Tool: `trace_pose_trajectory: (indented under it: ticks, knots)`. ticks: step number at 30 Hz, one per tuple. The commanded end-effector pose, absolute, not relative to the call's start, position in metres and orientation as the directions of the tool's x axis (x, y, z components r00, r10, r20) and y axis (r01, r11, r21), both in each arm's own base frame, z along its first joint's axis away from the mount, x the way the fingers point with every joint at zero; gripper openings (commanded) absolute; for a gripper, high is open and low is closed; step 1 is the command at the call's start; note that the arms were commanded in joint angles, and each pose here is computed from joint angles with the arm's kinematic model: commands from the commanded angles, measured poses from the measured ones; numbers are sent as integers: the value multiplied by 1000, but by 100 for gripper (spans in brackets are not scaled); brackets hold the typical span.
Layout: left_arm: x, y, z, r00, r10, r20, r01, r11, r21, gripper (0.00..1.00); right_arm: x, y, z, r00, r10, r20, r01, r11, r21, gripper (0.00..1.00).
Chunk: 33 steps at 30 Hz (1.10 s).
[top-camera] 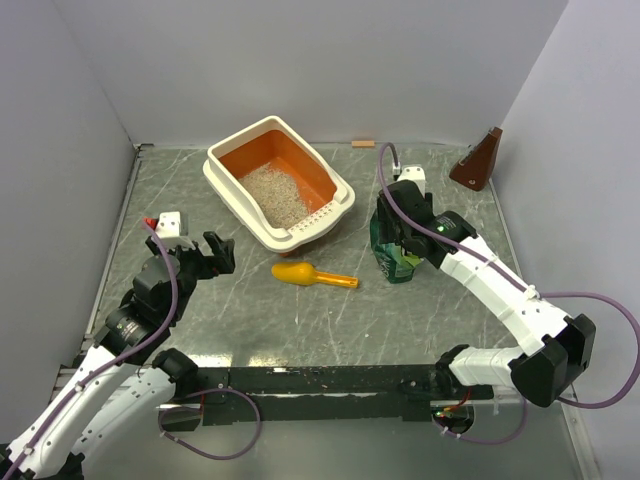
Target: Fill the litter box with clean litter
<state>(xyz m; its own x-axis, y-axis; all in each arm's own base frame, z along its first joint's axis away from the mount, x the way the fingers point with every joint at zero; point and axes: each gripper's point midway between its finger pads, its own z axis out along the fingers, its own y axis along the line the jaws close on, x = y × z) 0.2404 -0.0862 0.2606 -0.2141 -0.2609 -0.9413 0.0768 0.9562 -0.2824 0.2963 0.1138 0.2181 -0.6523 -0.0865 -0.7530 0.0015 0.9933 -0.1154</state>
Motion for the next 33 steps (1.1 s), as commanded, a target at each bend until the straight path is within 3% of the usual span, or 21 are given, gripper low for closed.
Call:
trace_pose_trajectory:
  ticks: [1,13,16,19,33]
  knots:
    - [242,-84,272,-181,-275,-944,73,954,-292,97,295,109,223,-643,-65,-763,45,991,-122,70]
    - [242,-83,271,-184,-273,-944,70,955,-290,97,297,108,206,-672,-71,-737,59,987,-149,60]
    - [242,-83,271,-185,-272,-944,68,955,-289,97,297,107,206,-674,-72,-735,66,985,-157,39]
    - [242,-83,271,-185,-272,-944,70,955,-289,97,297,102,208,-673,-70,-736,90,980,-176,0]
    - [241,-83,274,-178,-278,-944,75,953,-295,97,259,52,271,-550,58,-833,232,969,-86,0]
